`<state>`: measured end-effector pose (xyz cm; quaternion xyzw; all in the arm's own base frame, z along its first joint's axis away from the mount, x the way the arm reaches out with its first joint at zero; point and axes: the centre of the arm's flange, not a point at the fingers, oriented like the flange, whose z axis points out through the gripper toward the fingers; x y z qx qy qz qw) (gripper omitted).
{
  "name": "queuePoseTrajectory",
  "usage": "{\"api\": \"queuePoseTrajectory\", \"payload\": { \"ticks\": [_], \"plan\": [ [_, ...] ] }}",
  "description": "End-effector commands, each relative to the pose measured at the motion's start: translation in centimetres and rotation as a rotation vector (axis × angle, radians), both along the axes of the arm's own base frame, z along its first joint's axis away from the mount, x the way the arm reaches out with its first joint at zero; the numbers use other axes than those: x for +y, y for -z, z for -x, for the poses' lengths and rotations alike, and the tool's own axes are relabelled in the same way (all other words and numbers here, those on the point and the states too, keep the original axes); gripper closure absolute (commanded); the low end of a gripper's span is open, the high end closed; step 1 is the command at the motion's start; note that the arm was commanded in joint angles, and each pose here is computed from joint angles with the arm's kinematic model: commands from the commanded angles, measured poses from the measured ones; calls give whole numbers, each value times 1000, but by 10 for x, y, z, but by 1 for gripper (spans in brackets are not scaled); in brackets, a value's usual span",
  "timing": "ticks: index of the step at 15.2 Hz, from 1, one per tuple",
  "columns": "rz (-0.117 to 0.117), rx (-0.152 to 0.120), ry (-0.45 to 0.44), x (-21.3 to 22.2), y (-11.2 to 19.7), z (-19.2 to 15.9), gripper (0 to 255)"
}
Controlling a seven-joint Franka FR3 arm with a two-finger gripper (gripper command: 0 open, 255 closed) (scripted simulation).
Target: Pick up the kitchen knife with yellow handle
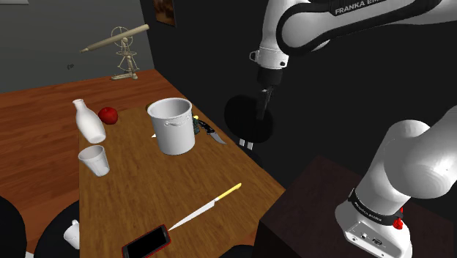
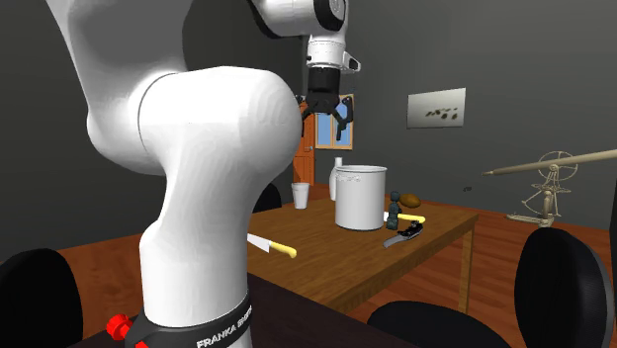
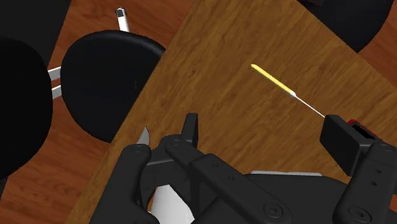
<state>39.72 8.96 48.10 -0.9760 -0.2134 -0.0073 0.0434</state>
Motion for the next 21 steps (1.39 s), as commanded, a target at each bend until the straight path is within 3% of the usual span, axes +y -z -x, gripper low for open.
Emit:
{"api": "queuePoseTrajectory", "payload": {
  "ticks": [1,11,21],
  "plan": [
    [6,-4,-67,14,21,-11,0],
    [39,-14,-392,100,121,-43,0],
    [71,-24,-716,188,224,-47,0]
  ]
}}
